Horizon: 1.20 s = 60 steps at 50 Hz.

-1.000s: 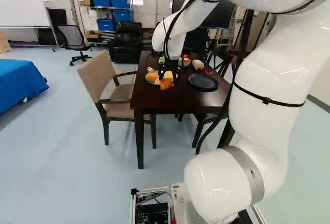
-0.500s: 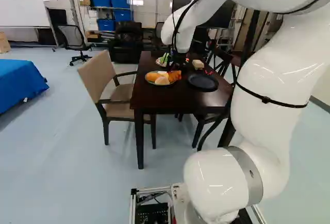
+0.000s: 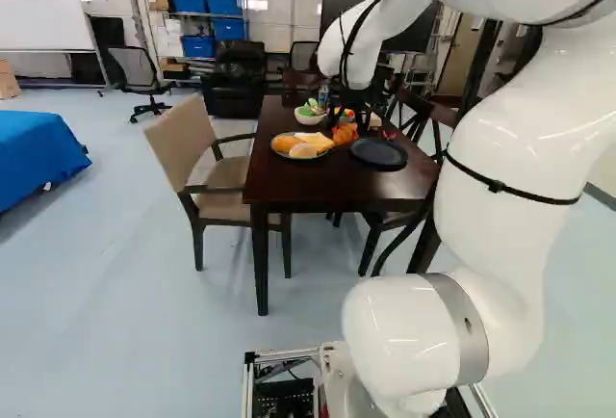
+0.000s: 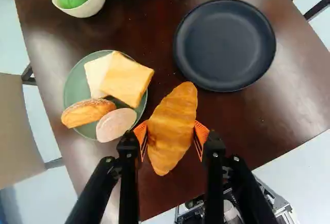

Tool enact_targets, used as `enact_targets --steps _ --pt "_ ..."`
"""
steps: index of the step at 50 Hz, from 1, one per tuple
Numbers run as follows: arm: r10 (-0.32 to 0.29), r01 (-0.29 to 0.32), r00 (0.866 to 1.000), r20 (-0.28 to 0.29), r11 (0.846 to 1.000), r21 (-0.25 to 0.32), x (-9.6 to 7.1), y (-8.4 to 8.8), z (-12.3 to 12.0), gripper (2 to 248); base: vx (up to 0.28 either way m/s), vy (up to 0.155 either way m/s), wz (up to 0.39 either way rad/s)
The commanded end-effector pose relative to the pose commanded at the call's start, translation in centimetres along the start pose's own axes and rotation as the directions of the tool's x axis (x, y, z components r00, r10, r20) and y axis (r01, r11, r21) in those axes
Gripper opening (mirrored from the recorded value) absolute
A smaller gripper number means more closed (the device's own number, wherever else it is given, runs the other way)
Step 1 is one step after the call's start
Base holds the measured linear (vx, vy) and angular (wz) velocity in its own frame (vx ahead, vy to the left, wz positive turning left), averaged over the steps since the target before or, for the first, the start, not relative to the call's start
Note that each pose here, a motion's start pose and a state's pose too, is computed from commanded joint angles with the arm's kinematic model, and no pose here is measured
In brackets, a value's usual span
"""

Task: Move the croissant to the empty plate

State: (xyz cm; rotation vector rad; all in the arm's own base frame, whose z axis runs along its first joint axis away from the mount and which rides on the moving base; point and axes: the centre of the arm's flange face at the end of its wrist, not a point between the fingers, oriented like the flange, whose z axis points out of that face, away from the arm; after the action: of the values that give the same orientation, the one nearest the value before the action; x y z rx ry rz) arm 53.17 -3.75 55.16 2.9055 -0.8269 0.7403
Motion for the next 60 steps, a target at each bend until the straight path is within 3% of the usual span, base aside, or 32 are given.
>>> enact_targets --steps 30,60 --pt "0.045 -0.046 0.999 -0.018 0.998 -0.045 5.5 1.6 2.8 127 0.000 0.000 0.000" --pt "0.120 -0.119 0.993 0.007 0.986 -0.118 10.3 4.7 5.4 127 0.000 0.000 0.000"
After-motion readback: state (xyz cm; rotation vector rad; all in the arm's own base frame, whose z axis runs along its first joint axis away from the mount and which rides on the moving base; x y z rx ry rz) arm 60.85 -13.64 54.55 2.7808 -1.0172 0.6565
